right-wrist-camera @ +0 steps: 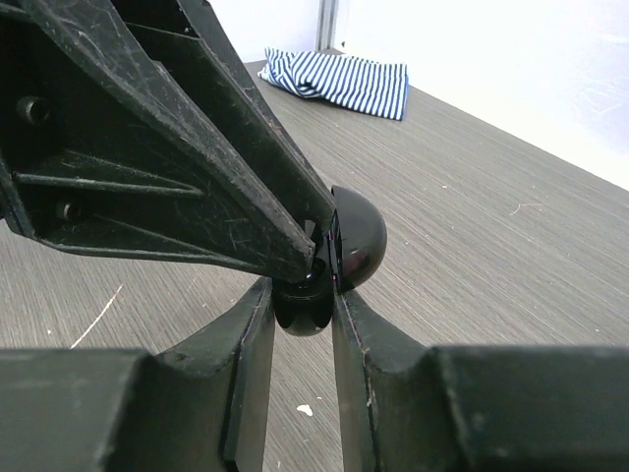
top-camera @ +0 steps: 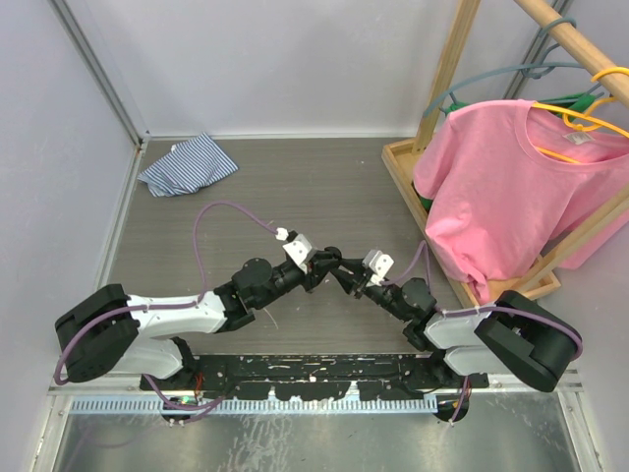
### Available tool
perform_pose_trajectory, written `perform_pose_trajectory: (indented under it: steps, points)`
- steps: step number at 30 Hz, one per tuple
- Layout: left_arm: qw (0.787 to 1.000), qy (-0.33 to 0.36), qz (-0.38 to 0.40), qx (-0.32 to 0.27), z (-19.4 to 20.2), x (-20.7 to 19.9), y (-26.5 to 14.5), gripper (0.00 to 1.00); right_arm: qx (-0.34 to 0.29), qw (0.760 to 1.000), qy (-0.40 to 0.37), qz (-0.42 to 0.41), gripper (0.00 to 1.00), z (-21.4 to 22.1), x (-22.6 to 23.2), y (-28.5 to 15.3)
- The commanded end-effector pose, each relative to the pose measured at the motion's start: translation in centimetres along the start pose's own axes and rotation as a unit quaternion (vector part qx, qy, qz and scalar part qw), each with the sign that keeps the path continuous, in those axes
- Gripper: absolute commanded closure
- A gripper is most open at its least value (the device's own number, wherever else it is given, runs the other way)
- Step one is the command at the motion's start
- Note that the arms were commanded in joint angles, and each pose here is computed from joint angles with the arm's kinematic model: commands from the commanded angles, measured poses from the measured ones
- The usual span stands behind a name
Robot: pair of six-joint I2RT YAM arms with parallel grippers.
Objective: Insert the wireless bluetooth earbuds into the charging case
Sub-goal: Place the earbud in the charging case, then close the charging case.
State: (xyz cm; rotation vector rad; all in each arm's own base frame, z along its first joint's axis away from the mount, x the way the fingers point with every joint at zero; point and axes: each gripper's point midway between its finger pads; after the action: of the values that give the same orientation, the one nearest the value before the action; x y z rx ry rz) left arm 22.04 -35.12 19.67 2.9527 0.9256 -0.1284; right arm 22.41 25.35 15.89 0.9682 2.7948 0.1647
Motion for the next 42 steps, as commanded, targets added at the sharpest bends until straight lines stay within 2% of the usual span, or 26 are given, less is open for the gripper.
perform_pose_trajectory:
  steps: [1, 8, 11, 18, 27, 35, 42]
  points:
    - [1.000, 0.000, -0.003, -0.025, -1.3, 0.0, 0.3, 0.74, -0.066, 0.998, 0.006, 0.019, 0.99, -3.5, -1.0, 0.2]
    - [0.999, -0.023, -0.009, -0.029, -2.2, 0.0, 0.0, 0.62, -0.064, 0.998, 0.007, 0.019, 0.99, -3.3, -1.1, 0.2]
    - [0.998, -0.034, -0.007, -0.045, -4.1, -0.2, -0.6, 0.57, -0.063, 0.998, 0.006, 0.018, 0.99, -3.3, -1.1, 0.2]
    - [0.998, -0.051, -0.033, -0.013, -5.1, 0.4, -1.4, 0.43, -0.059, 0.998, 0.006, 0.010, 0.99, -3.1, -0.8, 0.3]
    - [0.995, -0.076, -0.022, 0.061, -4.6, 0.8, -2.4, 0.33, -0.059, 0.998, 0.003, -0.018, 0.99, -3.2, 0.1, 0.5]
    - [0.979, -0.171, 0.039, 0.101, -5.3, 1.2, -3.7, 0.26, -0.062, 0.996, -0.001, -0.070, 0.99, -3.7, 1.8, 0.6]
    - [0.962, -0.226, 0.088, 0.121, -6.0, 0.9, -4.4, 0.24, -0.069, 0.991, -0.004, -0.118, 0.99, -4.5, 3.3, 1.0]
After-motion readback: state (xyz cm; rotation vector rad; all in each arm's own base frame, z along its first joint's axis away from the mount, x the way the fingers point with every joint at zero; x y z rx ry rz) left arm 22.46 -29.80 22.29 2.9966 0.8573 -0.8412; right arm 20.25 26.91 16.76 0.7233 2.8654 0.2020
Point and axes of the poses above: each gripper's point midway between its finger pads, its own y axis out along the fingers, its own x axis along the line the jaws close on, z = x × y, and after that the axes turned 2 degrees about -y, right-handed
